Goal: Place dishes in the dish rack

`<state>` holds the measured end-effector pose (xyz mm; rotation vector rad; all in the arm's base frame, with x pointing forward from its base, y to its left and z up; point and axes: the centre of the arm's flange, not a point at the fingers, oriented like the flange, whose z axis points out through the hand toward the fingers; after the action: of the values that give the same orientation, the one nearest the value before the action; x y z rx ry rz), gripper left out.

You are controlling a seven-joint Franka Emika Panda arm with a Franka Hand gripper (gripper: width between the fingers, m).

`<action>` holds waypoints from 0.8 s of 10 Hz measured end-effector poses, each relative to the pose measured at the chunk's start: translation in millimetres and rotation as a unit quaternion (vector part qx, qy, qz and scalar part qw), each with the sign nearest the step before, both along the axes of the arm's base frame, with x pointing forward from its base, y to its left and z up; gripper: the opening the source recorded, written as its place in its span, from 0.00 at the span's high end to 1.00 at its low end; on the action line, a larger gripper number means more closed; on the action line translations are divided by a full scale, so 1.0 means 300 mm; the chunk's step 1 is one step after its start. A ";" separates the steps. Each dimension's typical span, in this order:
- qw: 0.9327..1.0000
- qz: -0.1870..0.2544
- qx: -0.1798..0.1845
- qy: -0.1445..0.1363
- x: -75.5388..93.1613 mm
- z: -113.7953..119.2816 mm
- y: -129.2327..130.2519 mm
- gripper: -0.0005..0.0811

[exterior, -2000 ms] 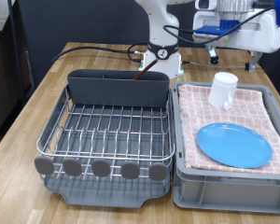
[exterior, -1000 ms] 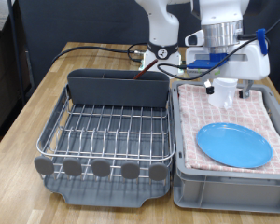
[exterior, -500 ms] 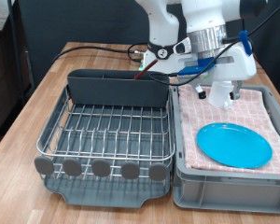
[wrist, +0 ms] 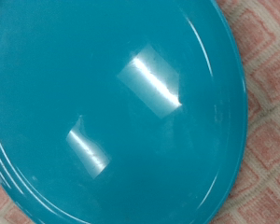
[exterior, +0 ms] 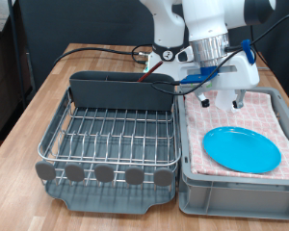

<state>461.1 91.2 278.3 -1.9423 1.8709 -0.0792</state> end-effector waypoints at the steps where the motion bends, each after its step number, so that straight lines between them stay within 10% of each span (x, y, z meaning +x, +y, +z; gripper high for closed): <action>1: 1.000 -0.003 0.002 -0.003 -0.005 -0.016 -0.003 0.01; 8: 1.000 0.003 0.015 -0.015 0.006 -0.098 -0.001 0.01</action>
<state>462.8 91.1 248.9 -1.9149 1.8375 -0.0767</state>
